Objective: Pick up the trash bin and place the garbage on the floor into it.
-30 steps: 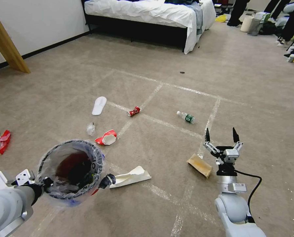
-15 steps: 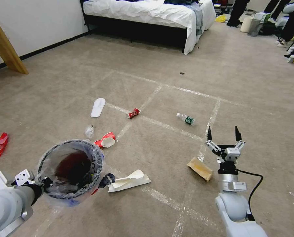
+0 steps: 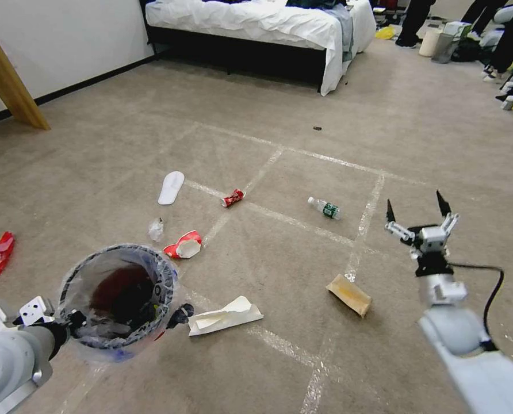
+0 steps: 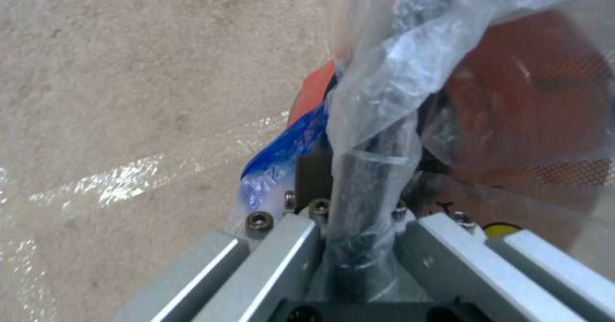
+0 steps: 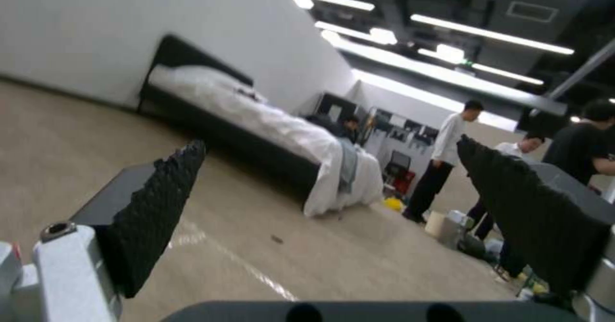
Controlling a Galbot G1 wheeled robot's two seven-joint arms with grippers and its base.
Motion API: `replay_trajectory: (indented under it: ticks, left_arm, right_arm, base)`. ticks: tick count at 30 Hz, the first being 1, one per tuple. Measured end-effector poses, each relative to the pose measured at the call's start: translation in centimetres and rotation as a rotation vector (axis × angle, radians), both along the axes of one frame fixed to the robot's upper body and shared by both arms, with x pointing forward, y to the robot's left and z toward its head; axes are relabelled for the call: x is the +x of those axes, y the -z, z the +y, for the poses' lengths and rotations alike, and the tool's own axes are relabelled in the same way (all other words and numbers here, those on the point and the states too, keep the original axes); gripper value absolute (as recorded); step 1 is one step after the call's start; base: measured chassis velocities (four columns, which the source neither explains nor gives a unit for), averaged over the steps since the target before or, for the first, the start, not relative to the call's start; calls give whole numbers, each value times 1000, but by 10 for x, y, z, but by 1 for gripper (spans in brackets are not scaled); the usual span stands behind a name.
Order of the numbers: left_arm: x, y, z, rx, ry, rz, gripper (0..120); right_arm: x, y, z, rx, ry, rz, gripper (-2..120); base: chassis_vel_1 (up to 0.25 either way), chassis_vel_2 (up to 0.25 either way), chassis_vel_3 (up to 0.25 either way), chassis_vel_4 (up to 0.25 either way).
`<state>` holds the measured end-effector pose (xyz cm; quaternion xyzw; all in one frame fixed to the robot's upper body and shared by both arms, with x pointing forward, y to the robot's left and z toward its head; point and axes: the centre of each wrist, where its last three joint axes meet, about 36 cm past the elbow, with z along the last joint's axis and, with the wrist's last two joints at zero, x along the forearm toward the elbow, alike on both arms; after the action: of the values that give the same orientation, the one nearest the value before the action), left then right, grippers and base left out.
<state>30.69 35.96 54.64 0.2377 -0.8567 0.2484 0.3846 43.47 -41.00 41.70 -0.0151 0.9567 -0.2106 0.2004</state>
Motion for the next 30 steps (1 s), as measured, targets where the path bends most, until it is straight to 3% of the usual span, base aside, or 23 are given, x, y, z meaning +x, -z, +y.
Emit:
replay_trajectory:
  ticks: [4,7,16,19,21,25,30]
  left_arm:
    - [3,1,2,4,1,4,0]
    - [4,3,5,4,-11,6,0]
    - [2,11,6,0,-30,8,0]
    - [1,13,7,3,-32,13,0]
    - [1,16,8,8,-35,16,0]
    - [1,17,9,10,-36,17,0]
    - [2,24,8,3,-39,23,0]
  right_arm:
    - [14,-5,-34,-35,-29,112,100]
    - [27,3,-54,-37,-130,258,100]
    - [41,27,-61,-173,-274,427,100]
    - [43,35,-54,-238,-232,445,100]
    - [40,22,-57,-309,-209,570,100]
    - [34,4,-55,-313,-152,721,100]
    - [18,-30,-16,-253,165,920,100]
  base:
    - [0,0,0,0]
    - [0,0,0,0]
    - [0,0,0,0]
    - [0,0,0,0]
    - [0,0,0,0]
    - [0,0,0,0]
    - [0,0,0,0]
